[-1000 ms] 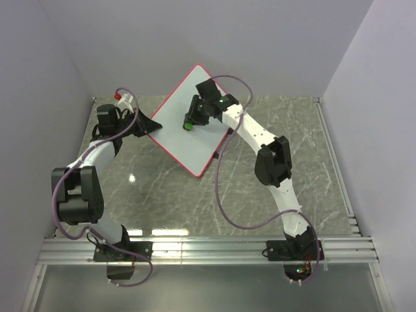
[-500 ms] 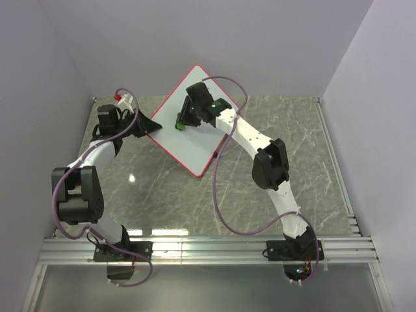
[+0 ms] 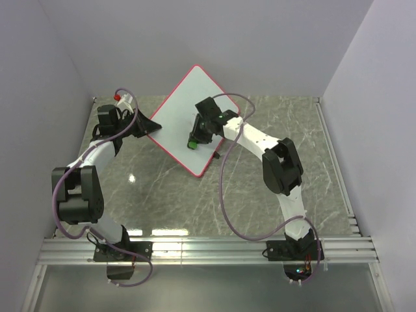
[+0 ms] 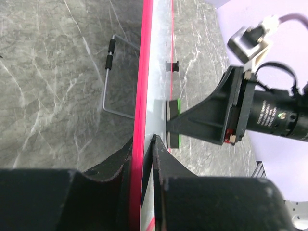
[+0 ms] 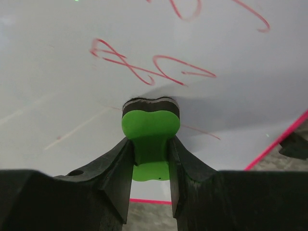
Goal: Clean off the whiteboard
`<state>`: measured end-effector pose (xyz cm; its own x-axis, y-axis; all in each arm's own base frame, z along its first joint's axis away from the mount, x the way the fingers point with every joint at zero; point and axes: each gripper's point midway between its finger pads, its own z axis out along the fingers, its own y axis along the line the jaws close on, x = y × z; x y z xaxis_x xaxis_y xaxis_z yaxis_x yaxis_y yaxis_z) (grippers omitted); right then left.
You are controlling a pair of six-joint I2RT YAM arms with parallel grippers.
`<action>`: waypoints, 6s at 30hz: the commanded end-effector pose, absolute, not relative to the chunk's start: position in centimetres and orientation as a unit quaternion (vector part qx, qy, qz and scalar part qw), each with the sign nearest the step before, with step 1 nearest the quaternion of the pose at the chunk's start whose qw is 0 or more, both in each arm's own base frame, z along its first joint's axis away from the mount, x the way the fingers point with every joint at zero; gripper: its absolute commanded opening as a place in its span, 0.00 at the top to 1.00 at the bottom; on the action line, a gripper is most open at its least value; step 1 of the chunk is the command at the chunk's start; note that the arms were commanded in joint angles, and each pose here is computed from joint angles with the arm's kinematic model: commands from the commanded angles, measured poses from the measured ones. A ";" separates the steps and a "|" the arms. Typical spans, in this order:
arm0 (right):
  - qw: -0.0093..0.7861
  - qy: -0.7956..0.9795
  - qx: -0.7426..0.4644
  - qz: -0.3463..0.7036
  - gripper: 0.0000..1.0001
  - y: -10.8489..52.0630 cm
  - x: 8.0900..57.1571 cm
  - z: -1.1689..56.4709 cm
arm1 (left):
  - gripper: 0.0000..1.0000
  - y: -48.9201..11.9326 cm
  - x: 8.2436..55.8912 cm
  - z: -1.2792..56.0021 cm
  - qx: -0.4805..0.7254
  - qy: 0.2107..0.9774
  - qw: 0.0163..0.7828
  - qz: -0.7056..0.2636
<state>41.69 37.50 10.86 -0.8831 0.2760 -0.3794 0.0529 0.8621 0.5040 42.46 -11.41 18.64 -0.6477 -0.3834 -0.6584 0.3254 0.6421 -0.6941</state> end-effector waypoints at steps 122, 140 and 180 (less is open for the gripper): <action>0.047 0.902 0.266 0.336 1.00 36.7 47.5 3.3 | 1.00 -16.4 35.7 17.3 0.066 0.828 0.366 -0.419; 0.129 0.820 0.307 0.465 1.00 35.1 58.4 8.9 | 1.00 -17.0 31.4 16.3 0.070 0.847 0.343 -0.401; 0.089 0.926 0.149 0.334 1.00 34.3 48.4 8.8 | 1.00 -24.2 23.4 5.9 0.254 0.882 0.086 -0.388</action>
